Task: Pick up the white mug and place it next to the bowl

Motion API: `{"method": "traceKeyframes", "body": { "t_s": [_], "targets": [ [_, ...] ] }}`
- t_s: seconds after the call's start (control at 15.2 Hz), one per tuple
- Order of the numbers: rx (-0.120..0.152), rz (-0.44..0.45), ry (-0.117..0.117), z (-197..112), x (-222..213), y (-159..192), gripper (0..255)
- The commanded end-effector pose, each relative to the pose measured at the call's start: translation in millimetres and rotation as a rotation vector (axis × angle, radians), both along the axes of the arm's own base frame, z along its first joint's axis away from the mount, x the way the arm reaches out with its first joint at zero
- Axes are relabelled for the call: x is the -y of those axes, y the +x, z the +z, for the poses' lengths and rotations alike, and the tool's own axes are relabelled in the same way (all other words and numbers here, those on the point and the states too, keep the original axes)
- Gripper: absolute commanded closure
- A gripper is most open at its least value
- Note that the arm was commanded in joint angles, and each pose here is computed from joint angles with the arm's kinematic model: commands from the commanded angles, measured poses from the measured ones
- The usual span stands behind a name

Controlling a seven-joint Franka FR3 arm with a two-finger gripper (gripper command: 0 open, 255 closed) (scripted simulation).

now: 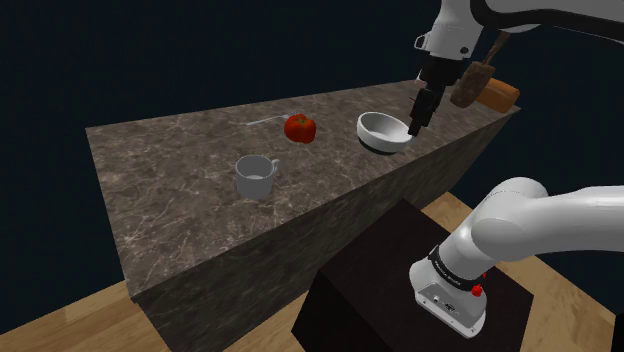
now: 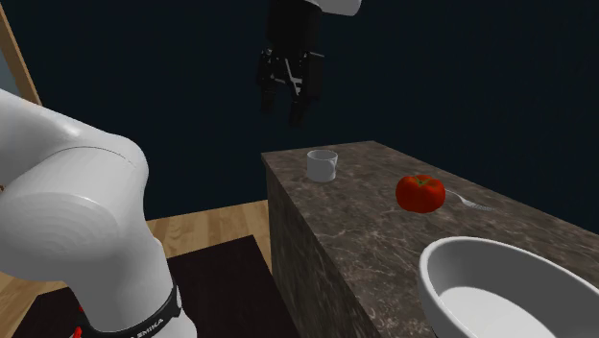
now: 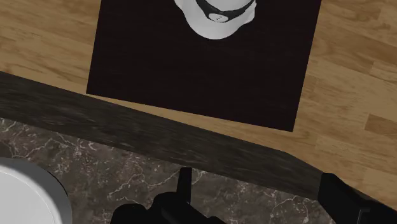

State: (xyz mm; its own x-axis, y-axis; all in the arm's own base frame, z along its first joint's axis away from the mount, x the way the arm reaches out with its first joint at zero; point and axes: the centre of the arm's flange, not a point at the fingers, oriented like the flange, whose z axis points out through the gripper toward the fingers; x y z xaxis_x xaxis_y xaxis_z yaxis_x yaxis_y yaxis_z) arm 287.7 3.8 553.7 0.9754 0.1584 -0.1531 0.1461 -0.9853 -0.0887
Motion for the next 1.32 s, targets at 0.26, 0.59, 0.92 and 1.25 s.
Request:
{"method": "traceKeyframes", "body": {
  "t_s": [0.26,0.59,0.92,1.25],
  "targets": [
    [0.015,0.003,-0.014,-19,-42,27,0],
    [0.033,0.007,-0.031,-43,-94,60,0],
    [0.052,0.011,-0.049,-67,-146,94,0],
    [0.070,0.015,-0.066,-91,-197,128,0]
  ]
}}
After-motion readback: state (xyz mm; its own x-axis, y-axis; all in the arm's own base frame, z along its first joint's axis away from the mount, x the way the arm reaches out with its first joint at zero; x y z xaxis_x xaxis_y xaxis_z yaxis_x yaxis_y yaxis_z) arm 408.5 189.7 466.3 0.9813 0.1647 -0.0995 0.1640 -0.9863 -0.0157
